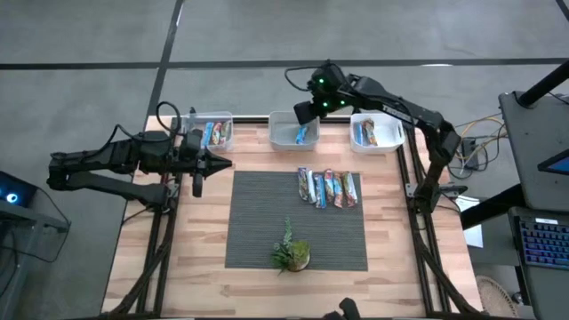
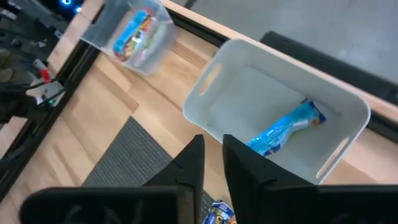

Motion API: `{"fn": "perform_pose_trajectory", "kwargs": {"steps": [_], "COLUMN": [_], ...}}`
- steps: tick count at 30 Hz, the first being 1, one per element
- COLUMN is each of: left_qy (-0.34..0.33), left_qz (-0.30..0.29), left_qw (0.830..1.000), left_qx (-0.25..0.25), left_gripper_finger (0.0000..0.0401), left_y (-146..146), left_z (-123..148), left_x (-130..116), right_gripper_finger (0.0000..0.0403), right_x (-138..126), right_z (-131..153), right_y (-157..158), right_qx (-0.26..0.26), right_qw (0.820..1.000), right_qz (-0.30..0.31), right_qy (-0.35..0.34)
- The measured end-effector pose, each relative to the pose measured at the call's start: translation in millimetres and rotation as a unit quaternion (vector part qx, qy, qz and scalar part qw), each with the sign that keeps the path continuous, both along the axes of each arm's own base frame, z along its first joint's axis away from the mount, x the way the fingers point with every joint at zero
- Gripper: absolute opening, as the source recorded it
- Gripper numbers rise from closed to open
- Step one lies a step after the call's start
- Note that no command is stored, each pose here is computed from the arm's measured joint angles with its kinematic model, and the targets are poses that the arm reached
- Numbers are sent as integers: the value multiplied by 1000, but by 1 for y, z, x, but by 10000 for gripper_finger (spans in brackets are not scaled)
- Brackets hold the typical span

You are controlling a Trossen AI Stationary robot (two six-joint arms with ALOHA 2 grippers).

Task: Pick and place Granola Bars by type
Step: Put the red granola bar into the transparent bin

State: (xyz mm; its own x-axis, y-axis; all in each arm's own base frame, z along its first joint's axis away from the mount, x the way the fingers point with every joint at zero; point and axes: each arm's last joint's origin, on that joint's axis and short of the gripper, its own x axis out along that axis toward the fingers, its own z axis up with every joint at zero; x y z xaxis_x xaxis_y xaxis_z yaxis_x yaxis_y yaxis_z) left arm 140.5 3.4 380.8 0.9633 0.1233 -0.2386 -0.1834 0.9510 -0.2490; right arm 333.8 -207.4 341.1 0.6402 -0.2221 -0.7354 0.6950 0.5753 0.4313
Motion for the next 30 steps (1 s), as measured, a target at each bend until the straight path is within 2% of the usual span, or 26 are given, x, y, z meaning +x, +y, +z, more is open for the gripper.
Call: {"fn": "perform_pose_trajectory", "kwargs": {"steps": [5,11,14,24,30], "left_qy": [0,-1,-3,-6,-10], "left_qz": [0,0,0,3,3], "left_qw": [1000,1000,1000,1000,1000], "left_qx": [0,0,-2,-11,-12], "left_gripper_finger": [0,0,0,0,0], "left_y": [0,0,0,0,0], "left_z": [0,0,1,1,2], "left_x": [0,0,0,1,1], "right_gripper_finger": [12,8,8,8,8], "right_x": [-5,-4,-2,-15,-30], "right_z": [10,9,14,57,77], "right_y": [5,12,24,107,146], "right_qx": [-29,-25,-39,-94,-112], "right_qw": [999,999,997,971,953], "right_qz": [26,40,70,221,278], "right_qy": [-3,9,10,-18,-39]}}
